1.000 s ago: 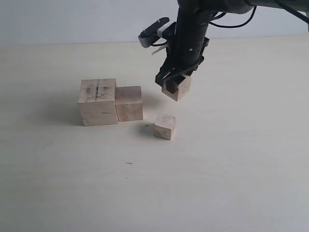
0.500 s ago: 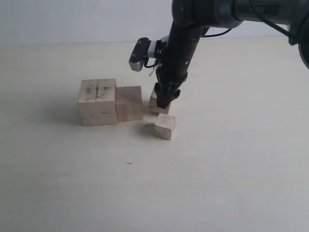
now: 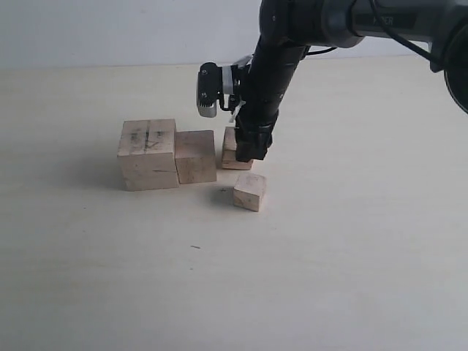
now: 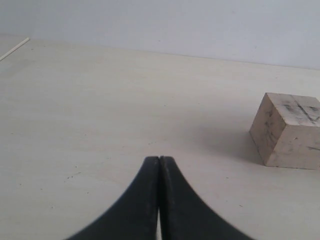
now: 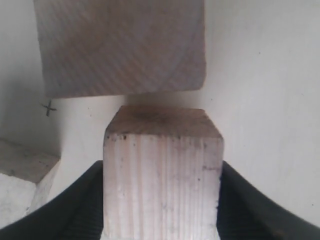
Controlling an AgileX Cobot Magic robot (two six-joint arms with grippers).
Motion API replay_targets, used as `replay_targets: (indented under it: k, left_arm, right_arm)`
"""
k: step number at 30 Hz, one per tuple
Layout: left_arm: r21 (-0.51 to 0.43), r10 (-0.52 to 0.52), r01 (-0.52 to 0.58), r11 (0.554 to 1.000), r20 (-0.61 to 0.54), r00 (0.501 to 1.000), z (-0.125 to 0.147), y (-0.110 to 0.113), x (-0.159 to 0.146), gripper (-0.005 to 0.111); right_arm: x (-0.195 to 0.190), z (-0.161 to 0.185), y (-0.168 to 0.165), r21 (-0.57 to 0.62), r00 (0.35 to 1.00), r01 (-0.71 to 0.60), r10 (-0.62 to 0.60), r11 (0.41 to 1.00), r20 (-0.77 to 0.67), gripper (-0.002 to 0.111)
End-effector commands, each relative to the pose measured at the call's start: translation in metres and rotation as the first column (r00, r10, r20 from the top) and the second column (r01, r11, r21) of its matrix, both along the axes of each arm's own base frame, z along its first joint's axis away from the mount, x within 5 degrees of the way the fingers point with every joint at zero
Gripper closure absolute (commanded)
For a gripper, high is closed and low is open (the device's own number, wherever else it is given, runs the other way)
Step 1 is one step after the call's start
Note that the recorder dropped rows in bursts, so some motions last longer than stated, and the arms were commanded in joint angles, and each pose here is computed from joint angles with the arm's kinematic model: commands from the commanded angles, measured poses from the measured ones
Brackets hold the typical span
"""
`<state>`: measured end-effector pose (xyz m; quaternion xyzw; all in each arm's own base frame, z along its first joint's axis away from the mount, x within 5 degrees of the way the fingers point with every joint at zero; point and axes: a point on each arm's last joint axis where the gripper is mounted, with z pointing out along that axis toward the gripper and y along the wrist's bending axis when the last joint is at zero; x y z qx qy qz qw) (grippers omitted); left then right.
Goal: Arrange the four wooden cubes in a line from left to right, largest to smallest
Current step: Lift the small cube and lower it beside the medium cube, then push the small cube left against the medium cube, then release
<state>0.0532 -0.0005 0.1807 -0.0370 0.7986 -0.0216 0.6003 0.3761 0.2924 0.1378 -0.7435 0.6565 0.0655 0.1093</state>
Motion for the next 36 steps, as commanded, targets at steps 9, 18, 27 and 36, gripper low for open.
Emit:
replay_targets:
  k: [9,18,27,36]
  left_arm:
    - [0.002,-0.004,0.004,1.0,0.014,1.0,0.0,0.0,0.0,0.107]
    - [0.002,-0.004,0.004,1.0,0.014,1.0,0.0,0.0,0.0,0.107]
    - [0.002,-0.004,0.004,1.0,0.014,1.0,0.0,0.0,0.0,0.107]
    - [0.002,-0.004,0.004,1.0,0.014,1.0,0.0,0.0,0.0,0.107]
  right_arm:
    - [-0.009,-0.01,0.004,0.038,0.987,-0.135,0.137,0.99,-0.081,0.108]
    - [-0.011,-0.008,0.01,0.108,0.988,-0.093,0.105,0.99,-0.114,0.108]
    - [-0.011,-0.008,0.011,0.115,0.988,-0.088,0.101,0.989,-0.115,0.108]
    - [-0.011,-0.008,0.011,0.114,0.99,-0.056,0.07,0.992,-0.124,0.095]
